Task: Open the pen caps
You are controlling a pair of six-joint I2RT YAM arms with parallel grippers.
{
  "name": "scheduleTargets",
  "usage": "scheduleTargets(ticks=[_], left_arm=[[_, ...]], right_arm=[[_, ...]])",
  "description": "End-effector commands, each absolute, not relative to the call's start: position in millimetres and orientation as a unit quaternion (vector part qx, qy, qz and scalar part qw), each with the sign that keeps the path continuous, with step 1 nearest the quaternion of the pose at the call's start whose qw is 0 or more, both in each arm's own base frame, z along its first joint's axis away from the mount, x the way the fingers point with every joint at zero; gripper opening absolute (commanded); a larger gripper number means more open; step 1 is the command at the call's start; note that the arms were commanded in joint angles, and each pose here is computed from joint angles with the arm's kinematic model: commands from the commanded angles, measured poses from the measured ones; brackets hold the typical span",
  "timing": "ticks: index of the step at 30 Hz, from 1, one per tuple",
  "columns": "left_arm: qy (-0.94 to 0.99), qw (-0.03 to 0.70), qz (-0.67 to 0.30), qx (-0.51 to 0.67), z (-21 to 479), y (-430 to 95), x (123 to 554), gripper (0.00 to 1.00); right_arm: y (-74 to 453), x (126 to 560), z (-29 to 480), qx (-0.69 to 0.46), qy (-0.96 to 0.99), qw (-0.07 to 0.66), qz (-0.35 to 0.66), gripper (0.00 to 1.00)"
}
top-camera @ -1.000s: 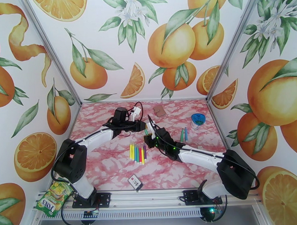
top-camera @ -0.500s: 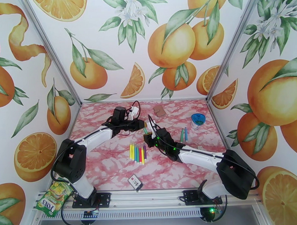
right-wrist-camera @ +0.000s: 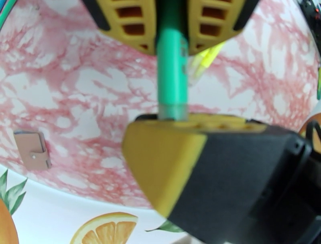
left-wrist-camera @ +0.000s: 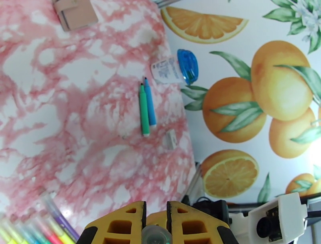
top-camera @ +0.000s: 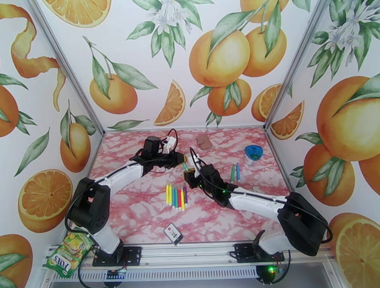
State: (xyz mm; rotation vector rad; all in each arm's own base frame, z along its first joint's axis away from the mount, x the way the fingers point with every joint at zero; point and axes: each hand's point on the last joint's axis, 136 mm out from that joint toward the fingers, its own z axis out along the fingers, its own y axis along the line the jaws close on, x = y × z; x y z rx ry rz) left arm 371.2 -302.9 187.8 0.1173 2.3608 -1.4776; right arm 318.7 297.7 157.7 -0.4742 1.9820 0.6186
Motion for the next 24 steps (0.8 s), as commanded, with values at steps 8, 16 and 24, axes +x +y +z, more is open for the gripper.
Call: scheduleTargets(ticks=[8, 16, 24], left_arm=[[0.824, 0.348, -0.443, -0.065, 218, -213, 462, 0.00], [0.828, 0.355, -0.428, -0.075, 218, -201, 465, 0.00], [0.884, 0.330, -0.332, -0.010, 202, -186, 445, 0.00]], right_arm=[[276, 293, 114, -0.224, 0.852, 0.426, 0.208, 0.01], [273, 293, 113, -0.222, 0.852, 0.428, 0.205, 0.00], [265, 304, 123, -0.191, 0.855, 0.444, 0.189, 0.01]])
